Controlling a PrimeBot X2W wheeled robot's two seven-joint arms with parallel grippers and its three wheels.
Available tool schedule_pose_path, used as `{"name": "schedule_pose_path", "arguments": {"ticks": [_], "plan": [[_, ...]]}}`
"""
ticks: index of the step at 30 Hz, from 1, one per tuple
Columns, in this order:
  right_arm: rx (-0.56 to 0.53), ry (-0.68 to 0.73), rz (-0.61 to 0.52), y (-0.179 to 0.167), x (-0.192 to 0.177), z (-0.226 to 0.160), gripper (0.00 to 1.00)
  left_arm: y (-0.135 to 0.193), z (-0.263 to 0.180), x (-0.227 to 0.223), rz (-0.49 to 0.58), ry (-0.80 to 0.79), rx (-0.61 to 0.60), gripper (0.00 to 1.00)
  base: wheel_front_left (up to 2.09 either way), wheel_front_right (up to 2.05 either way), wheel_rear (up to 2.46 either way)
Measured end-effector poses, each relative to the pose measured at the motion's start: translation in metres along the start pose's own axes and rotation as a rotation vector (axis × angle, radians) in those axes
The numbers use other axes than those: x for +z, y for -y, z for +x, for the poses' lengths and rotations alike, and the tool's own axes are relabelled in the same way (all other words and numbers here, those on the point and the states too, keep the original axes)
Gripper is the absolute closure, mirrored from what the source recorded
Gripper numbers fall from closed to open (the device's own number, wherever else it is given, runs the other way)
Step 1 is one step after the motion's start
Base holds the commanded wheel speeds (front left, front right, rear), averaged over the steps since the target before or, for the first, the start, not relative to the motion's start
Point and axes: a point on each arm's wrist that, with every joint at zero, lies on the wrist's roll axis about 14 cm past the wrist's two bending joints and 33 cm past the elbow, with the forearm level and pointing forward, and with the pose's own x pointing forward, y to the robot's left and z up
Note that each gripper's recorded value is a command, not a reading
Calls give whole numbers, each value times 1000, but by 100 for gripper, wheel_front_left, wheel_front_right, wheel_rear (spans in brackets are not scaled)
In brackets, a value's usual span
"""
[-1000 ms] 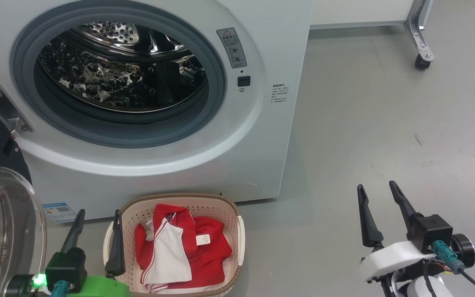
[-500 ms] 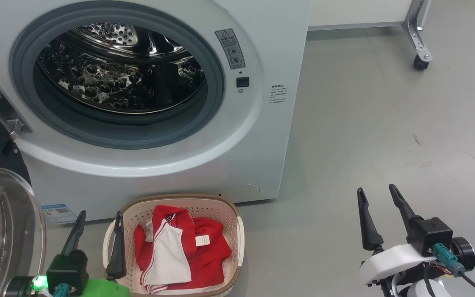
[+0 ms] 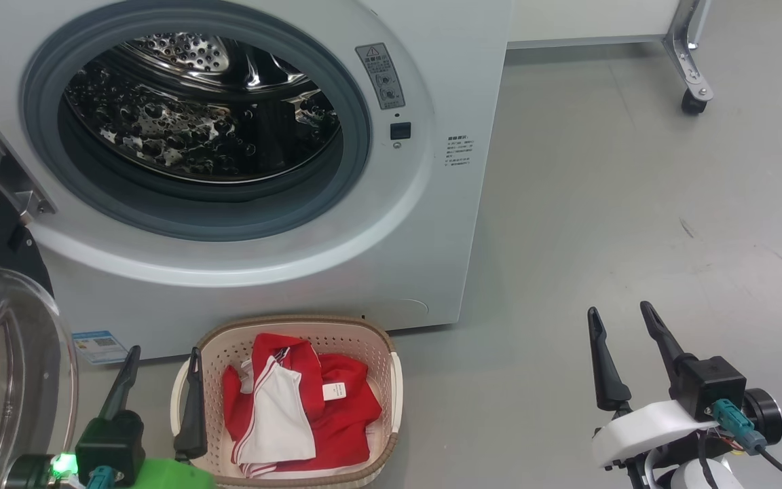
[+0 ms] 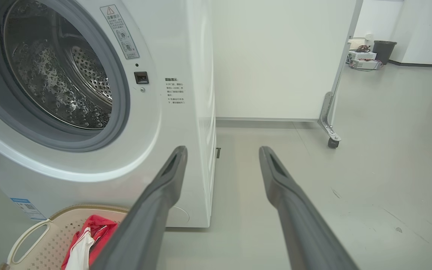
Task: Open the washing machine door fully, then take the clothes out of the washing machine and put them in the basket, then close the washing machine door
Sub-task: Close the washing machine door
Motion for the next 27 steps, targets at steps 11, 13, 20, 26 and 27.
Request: {"name": "schedule_pose_path", "arguments": {"ticks": [11, 13, 20, 26, 27], "plan": [[4, 1, -5, -1, 1, 1, 0, 0, -1, 2, -2, 1, 3, 0, -89, 89, 0], [5, 3, -5, -1, 1, 1, 0, 0, -1, 3, -3, 2, 3, 0, -116, 116, 0], [5, 5, -4, -2, 2, 1, 0, 2, -3, 4, -4, 1, -4, 0, -115, 115, 0], [5, 7, -2, -2, 3, 1, 0, 3, -3, 7, -5, 10, -6, 0, -89, 89, 0], [5, 7, -1, -2, 3, 1, 0, 3, -3, 7, -6, 11, -7, 0, -75, 75, 0]]}}
